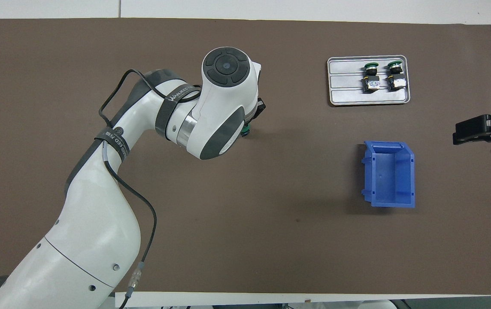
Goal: Place and press button with both arms
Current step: 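Withdraw the left gripper while the right gripper reaches toward the button, then lower the right gripper onto the green button part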
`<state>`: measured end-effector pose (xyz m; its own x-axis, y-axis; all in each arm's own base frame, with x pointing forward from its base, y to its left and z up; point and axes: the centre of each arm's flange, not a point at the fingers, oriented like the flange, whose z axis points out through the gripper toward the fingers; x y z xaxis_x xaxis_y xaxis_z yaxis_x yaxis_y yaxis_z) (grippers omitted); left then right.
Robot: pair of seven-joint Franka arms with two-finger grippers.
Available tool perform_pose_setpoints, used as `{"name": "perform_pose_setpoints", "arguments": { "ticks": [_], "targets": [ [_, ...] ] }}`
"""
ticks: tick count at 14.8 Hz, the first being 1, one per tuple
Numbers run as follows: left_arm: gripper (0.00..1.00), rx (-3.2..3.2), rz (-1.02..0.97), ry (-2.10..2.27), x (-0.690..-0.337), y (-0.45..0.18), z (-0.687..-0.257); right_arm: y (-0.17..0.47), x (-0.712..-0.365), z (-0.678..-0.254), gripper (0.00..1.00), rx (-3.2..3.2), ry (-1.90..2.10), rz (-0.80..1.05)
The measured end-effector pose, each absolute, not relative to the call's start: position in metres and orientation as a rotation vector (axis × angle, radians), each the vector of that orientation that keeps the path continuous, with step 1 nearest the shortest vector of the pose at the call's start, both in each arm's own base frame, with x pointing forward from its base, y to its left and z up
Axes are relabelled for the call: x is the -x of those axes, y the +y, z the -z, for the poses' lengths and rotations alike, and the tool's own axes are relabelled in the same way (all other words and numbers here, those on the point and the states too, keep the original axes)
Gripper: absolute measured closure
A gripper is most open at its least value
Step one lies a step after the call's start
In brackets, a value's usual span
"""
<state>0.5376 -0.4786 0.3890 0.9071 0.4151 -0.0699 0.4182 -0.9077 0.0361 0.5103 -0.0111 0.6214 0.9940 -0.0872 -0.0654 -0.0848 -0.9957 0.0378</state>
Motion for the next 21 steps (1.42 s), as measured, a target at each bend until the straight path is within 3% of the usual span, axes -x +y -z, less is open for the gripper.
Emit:
{"name": "perform_pose_setpoints", "arguments": {
  "ticks": [3,6,9,17,21],
  "targets": [
    [0.67,-2.919,0.083,0.742,-0.556,-0.46,-0.433,-0.001,-0.511,-0.622,0.02,-3.111,-0.103,0.092],
    [0.34,-2.864,0.051,0.837,-0.575,-0.407,-0.493,0.021,-0.522,-0.628,0.05,-3.118,-0.037,-0.061],
    [0.03,-2.88,0.095,0.936,-0.586,-0.352,-0.519,0.043,-0.532,-0.626,0.09,-3.126,0.016,-0.189],
    [0.0,-3.089,0.185,0.545,-0.585,-0.156,-0.54,0.15,-0.558,-0.567,0.08,-3.203,0.13,-0.213],
    [0.0,-3.123,0.21,0.316,-0.567,-0.059,-0.565,0.212,-0.557,-0.53,0.01,-3.215,0.214,-0.143]
  ]
}}
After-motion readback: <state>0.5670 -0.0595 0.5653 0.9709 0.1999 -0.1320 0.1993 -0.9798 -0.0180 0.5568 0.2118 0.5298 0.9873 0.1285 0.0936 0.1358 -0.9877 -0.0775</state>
